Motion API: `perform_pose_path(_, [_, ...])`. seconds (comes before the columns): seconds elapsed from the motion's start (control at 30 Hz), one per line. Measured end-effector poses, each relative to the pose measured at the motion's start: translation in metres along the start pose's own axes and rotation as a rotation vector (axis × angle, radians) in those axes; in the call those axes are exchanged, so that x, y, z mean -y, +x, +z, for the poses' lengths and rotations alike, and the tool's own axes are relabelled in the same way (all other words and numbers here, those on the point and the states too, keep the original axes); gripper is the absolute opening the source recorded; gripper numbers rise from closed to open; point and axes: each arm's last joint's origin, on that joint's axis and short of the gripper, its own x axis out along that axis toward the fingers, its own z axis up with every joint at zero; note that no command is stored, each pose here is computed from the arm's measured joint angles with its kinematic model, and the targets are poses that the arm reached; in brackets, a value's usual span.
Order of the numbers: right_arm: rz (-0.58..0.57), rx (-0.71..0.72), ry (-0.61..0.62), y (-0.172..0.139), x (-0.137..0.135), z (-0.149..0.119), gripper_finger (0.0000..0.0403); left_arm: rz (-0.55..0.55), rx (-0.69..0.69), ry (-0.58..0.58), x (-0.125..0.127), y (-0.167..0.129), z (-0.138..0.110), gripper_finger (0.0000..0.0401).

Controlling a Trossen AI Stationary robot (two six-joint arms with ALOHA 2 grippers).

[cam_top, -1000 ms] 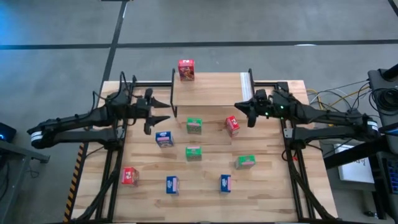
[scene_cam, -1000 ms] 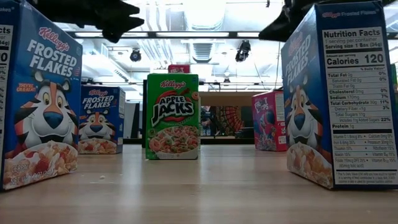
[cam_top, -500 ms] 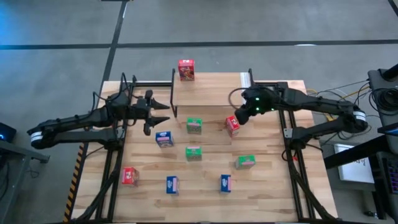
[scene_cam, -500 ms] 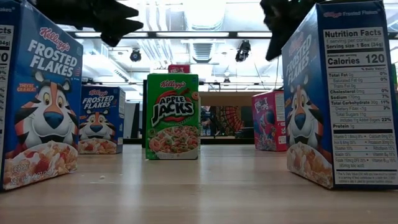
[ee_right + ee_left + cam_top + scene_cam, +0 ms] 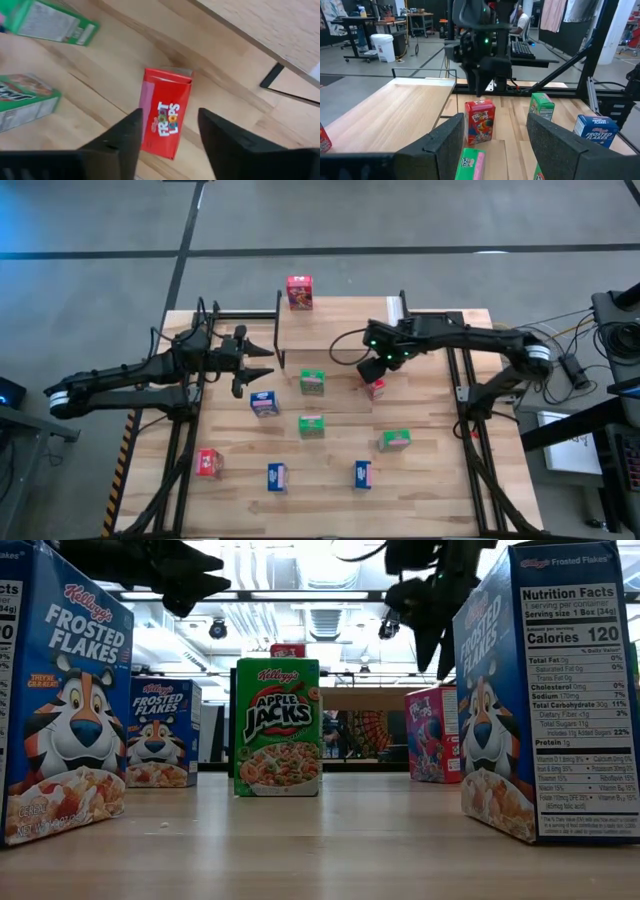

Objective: Stack cereal on shelf
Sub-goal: Put the top red cereal box on the shelf

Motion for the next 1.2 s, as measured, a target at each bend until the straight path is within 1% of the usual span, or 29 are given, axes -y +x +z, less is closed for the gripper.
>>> perform_pose_path(0.13, [-0.026, -0.031, -0.005, 0.008, -0.004, 0.004, 0.0225, 0.000, 0.000, 0.003, 0.000, 0.000, 0.000, 0.0201])
perform_pose_path(0.3, [-0.038, -0.052, -0.015, 0.016, -0.008, 0.004, 0.0248, 0.000, -0.001, 0.003, 0.000, 0.000, 0.000, 0.0201])
perform_pose_path(0.53, [-0.047, -0.077, -0.046, 0.024, -0.020, -0.004, 0.0253, 0.000, -0.003, 0.002, 0.000, 0.000, 0.000, 0.0201])
perform_pose_path(0.7, [-0.113, -0.066, -0.056, 0.036, -0.026, -0.008, 0.0254, 0.000, -0.003, 0.002, 0.000, 0.000, 0.000, 0.0201])
perform_pose_path(0.9, [-0.142, -0.060, -0.056, 0.041, -0.028, -0.008, 0.0243, 0.000, -0.006, 0.001, 0.000, 0.000, -0.001, 0.0201])
perform_pose_path(1.2, [-0.150, -0.043, -0.058, 0.039, -0.028, -0.008, 0.0190, 0.000, -0.009, 0.000, 0.000, 0.000, -0.001, 0.0201])
